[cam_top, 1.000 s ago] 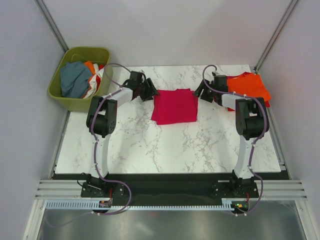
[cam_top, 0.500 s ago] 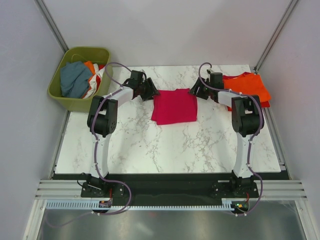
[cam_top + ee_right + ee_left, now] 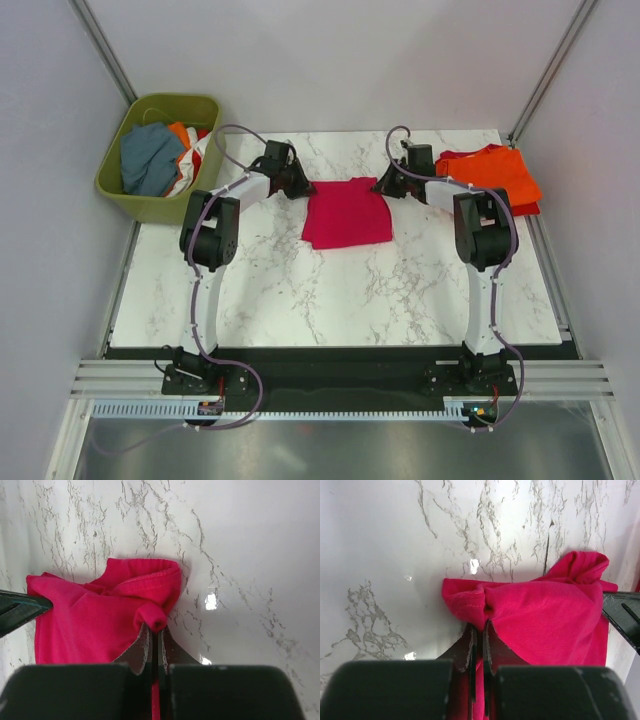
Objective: Fold and stack the t-shirts
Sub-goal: Neatly place the folded tshirt to the corner
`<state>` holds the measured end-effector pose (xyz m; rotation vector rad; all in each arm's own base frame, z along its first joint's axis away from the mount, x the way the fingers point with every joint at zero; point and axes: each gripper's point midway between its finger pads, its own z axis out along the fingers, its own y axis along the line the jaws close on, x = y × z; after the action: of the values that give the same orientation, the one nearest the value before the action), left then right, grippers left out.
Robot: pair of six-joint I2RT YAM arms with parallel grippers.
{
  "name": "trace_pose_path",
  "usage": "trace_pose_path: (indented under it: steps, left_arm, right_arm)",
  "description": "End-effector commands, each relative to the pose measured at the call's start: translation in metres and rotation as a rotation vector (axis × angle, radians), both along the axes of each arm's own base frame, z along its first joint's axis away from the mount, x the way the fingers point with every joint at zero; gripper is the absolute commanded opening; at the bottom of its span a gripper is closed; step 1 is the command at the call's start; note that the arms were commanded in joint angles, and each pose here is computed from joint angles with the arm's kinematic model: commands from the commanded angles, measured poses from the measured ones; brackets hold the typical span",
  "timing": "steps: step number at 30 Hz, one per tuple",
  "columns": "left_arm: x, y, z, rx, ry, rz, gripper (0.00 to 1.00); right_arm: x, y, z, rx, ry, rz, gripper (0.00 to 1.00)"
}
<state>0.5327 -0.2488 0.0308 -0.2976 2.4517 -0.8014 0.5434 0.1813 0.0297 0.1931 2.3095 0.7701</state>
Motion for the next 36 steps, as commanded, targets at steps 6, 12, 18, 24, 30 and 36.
trace_pose_path:
  steps: [6, 12, 18, 24, 30, 36]
  left_arm:
    - [-0.001, -0.013, 0.026, 0.020, -0.093, -0.019, 0.02]
    - [-0.013, -0.015, 0.068, 0.026, -0.209, -0.019, 0.02]
    - [-0.031, -0.025, 0.120, -0.006, -0.351, -0.044, 0.02]
    - [-0.047, -0.040, 0.171, -0.063, -0.454, -0.078, 0.02]
    - [-0.080, -0.087, 0.235, -0.116, -0.574, -0.130, 0.02]
    - [-0.105, -0.158, 0.286, -0.222, -0.641, -0.168, 0.02]
  right_arm:
    - [0.002, 0.004, 0.059, 0.045, -0.156, -0.016, 0.00]
    - [-0.009, -0.011, 0.107, 0.092, -0.262, -0.040, 0.00]
    - [-0.029, -0.027, 0.152, 0.118, -0.341, -0.053, 0.00]
    - [-0.044, -0.047, 0.190, 0.102, -0.397, -0.083, 0.00]
    - [-0.050, -0.116, 0.230, 0.066, -0.391, -0.224, 0.00]
    - [-0.064, -0.199, 0.269, 0.039, -0.404, -0.396, 0.00]
